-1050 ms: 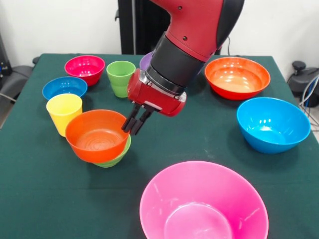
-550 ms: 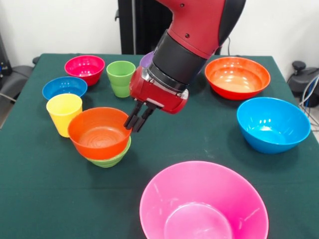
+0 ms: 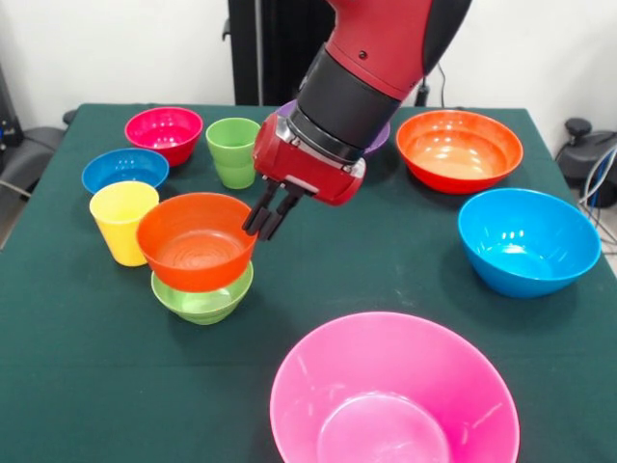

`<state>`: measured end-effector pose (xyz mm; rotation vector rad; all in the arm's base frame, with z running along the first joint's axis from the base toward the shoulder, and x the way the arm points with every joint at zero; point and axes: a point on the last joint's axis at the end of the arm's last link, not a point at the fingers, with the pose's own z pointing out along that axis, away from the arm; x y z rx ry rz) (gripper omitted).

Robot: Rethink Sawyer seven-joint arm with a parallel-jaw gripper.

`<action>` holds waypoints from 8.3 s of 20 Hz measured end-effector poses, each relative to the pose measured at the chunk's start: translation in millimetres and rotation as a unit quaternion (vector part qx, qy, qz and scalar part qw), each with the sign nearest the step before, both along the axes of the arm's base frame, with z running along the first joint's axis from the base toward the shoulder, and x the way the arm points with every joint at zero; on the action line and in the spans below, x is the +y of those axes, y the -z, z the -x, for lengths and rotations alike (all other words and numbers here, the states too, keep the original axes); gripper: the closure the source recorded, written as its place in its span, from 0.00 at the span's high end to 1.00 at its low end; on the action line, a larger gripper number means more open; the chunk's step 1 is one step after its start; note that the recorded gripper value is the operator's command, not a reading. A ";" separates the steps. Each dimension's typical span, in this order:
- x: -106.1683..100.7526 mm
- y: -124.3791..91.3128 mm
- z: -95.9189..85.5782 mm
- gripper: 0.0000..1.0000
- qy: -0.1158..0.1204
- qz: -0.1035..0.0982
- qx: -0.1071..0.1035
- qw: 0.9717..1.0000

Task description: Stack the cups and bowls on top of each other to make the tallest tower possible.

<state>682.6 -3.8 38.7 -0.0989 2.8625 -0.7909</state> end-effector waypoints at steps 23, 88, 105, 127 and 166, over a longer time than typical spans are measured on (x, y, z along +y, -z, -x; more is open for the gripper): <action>-0.4 -2.5 1.4 0.00 0.001 0.000 0.000 1.000; -0.8 -0.8 -4.0 1.00 -0.001 0.000 -0.003 1.000; -1.3 -0.9 -4.2 1.00 -0.001 0.000 -0.003 1.000; 0.3 14.9 -7.2 1.00 -0.007 0.003 0.002 1.000; -28.5 11.5 -9.7 1.00 0.011 0.002 -0.006 1.000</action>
